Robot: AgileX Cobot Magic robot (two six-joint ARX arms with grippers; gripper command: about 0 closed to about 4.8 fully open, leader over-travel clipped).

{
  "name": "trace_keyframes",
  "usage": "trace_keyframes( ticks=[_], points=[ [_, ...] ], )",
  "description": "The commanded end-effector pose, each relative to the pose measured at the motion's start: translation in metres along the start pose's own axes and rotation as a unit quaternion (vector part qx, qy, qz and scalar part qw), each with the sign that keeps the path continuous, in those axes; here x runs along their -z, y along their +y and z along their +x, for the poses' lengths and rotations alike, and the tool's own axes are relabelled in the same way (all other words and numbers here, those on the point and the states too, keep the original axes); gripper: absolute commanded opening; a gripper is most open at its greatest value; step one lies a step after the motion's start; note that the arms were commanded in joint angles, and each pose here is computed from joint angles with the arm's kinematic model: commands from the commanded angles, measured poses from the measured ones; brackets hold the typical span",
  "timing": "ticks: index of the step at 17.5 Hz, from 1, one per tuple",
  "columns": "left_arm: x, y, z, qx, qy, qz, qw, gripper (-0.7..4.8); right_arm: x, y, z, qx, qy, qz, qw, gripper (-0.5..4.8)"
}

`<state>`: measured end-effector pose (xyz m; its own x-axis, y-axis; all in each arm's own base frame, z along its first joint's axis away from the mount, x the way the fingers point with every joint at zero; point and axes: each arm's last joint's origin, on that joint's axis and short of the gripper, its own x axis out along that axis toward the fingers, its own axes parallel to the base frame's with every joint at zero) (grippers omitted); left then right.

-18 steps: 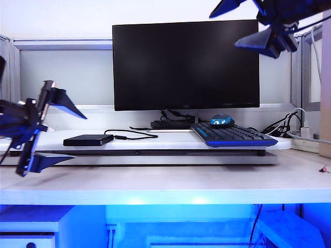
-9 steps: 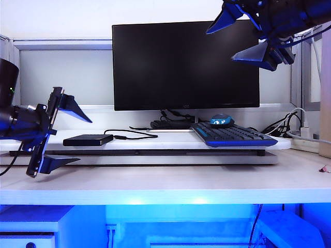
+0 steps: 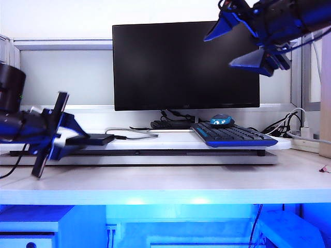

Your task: Unplug the data cable of the portable hard drive.

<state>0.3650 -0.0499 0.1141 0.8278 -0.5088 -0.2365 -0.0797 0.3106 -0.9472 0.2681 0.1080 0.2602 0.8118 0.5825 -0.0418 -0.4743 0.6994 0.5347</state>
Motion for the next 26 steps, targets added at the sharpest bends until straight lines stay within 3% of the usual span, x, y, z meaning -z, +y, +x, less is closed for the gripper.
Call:
trace_keyframes(
  ticks=[1,4,8,9,10,11,14,15,18,19,20,22,26],
  points=[
    [-0.001,0.001,0.003,-0.013,0.001,0.003,1.0,0.74,-0.011,0.006,0.009,-0.025,-0.011,-0.009,1.0,4.0],
    [-0.002,-0.002,0.004,-0.006,0.006,0.011,1.0,-0.07,-0.019,0.011,0.028,-0.054,0.001,-0.011,0.998,4.0],
    [0.0,-0.005,0.004,0.016,0.031,0.02,0.999,-0.06,-0.018,0.016,0.064,-0.083,0.023,-0.01,0.996,4.0],
    [0.002,-0.008,0.005,0.04,0.062,0.05,0.996,-0.06,-0.002,0.01,0.097,-0.103,0.07,0.029,0.992,4.0],
    [0.003,-0.008,0.004,0.045,0.072,0.056,0.995,-0.06,0.001,0.007,0.102,-0.105,0.077,0.036,0.991,4.0],
    [0.004,-0.011,0.004,0.066,0.095,0.083,0.99,-0.06,0.009,0.001,0.113,-0.102,0.09,0.052,0.989,4.0],
    [0.004,-0.017,0.003,0.109,0.122,0.108,0.981,-0.06,0.02,-0.008,0.127,-0.094,0.114,0.063,0.987,3.99],
    [0.004,-0.022,0.002,0.137,0.129,0.125,0.974,-0.06,0.028,-0.015,0.139,-0.107,0.138,0.093,0.98,3.98],
    [0.003,-0.027,0.001,0.163,0.14,0.137,0.967,-0.06,0.034,-0.02,0.15,-0.118,0.153,0.099,0.976,3.95],
    [0.004,-0.033,-0.001,0.192,0.156,0.145,0.958,-0.06,0.035,-0.023,0.161,-0.127,0.157,0.114,0.973,3.62],
    [0.004,-0.036,-0.002,0.211,0.163,0.158,0.951,-0.06,0.034,-0.023,0.167,-0.137,0.159,0.127,0.969,3.58],
    [0.004,-0.043,-0.006,0.247,0.176,0.18,0.936,-0.06,0.021,-0.015,0.176,-0.211,0.139,0.126,0.959,3.58],
    [0.004,-0.053,-0.011,0.285,0.181,0.188,0.922,-0.06,0.012,-0.016,0.174,-0.226,0.113,0.144,0.957,3.59]
  ],
)
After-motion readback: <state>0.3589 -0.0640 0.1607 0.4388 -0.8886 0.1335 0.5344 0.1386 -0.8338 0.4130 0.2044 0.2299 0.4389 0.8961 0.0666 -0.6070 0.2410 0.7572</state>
